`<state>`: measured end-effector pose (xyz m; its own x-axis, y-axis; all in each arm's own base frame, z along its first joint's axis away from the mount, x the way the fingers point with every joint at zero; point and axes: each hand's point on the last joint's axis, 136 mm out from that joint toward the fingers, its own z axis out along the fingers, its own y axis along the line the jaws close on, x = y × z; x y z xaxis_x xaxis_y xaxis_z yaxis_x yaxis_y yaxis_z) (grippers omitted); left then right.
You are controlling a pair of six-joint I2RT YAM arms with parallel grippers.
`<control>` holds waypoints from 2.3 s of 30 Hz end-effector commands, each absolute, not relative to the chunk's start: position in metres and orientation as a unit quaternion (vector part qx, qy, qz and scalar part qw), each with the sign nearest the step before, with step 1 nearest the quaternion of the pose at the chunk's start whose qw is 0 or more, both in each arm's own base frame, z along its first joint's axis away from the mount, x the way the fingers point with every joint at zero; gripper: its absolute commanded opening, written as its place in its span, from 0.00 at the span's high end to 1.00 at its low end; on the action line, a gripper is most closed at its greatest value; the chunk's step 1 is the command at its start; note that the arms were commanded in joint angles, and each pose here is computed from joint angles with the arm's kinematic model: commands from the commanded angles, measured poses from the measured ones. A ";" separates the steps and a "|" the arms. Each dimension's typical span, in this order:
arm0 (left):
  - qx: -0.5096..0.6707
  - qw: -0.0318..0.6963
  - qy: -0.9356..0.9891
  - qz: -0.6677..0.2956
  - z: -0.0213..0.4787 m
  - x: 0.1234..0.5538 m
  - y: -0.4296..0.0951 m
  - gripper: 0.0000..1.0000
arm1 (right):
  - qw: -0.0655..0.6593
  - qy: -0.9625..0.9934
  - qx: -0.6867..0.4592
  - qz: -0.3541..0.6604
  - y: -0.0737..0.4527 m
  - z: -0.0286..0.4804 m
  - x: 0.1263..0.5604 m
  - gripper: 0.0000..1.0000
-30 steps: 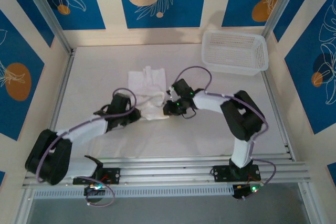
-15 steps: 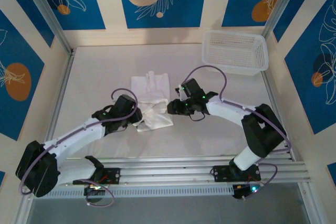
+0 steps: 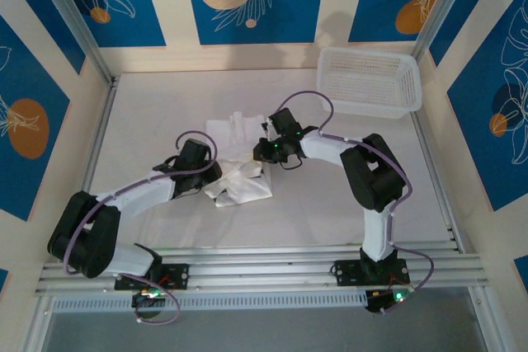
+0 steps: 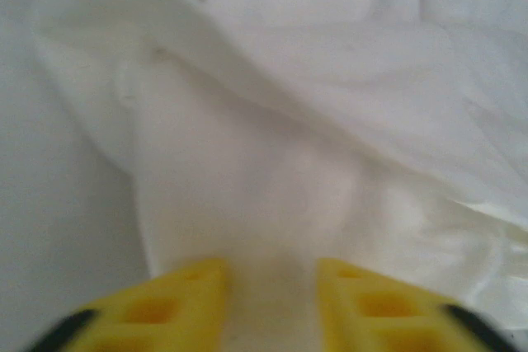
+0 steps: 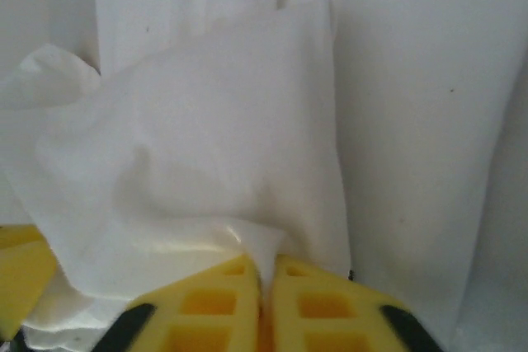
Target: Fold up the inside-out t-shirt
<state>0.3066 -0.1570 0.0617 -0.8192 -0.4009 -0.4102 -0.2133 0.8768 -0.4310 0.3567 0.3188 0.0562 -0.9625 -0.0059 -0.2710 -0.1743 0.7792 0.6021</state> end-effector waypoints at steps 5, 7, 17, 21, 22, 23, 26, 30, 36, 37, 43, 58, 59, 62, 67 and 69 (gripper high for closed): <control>-0.110 0.259 0.905 -0.320 0.095 0.309 -0.201 1.00 | 0.165 0.910 -0.056 0.377 0.304 0.109 0.326 1.00; -0.092 0.270 0.895 -0.344 0.111 0.304 -0.209 1.00 | 0.175 0.901 -0.049 0.394 0.297 0.121 0.312 1.00; -0.107 0.284 0.930 -0.206 0.099 0.281 -0.158 0.48 | 0.233 0.894 0.063 0.377 0.242 0.126 0.296 1.00; -0.068 0.203 0.950 -0.229 0.069 0.263 -0.176 0.39 | 0.247 0.887 0.070 0.383 0.239 0.126 0.300 1.00; -0.057 0.184 0.945 -0.263 0.065 0.259 -0.191 0.37 | 0.238 0.890 0.067 0.383 0.241 0.125 0.301 1.00; -0.056 0.172 0.939 -0.291 0.061 0.256 -0.201 0.35 | 0.232 0.891 0.065 0.384 0.243 0.124 0.301 1.00; -0.059 0.153 0.922 -0.350 0.056 0.252 -0.222 0.25 | 0.222 0.891 0.062 0.391 0.248 0.122 0.302 1.00; -0.062 0.145 0.923 -0.351 0.051 0.253 -0.229 0.22 | 0.219 0.892 0.060 0.392 0.251 0.121 0.303 1.00; -0.045 0.157 0.918 -0.360 0.067 0.257 -0.238 0.37 | 0.211 0.898 0.051 0.383 0.252 0.118 0.300 1.00; -0.044 0.156 0.922 -0.352 0.067 0.255 -0.235 0.37 | 0.211 0.898 0.051 0.382 0.251 0.118 0.300 1.00; -0.050 0.150 0.942 -0.297 0.065 0.239 -0.210 0.34 | 0.212 0.900 0.048 0.378 0.250 0.118 0.299 1.00; -0.051 0.155 0.930 -0.329 0.074 0.244 -0.222 0.64 | 0.210 0.903 0.048 0.372 0.252 0.116 0.300 1.00; -0.052 0.157 0.930 -0.329 0.075 0.244 -0.221 0.66 | 0.208 0.903 0.050 0.372 0.252 0.116 0.299 1.00; -0.055 0.167 0.926 -0.335 0.081 0.245 -0.221 0.86 | 0.210 0.903 0.057 0.369 0.249 0.118 0.298 1.00; -0.037 0.188 0.902 -0.387 0.111 0.248 -0.235 1.00 | 0.237 0.893 0.090 0.372 0.229 0.133 0.282 1.00; -0.020 0.192 0.890 -0.413 0.124 0.248 -0.246 1.00 | 0.245 0.889 0.105 0.373 0.220 0.136 0.272 1.00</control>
<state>0.2440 -0.2244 0.0898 -0.9352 -0.2173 -0.2797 0.0291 0.7399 -0.6721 0.2824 0.2325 0.1283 -0.8813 0.3110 -0.3558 -0.0370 0.7052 0.7080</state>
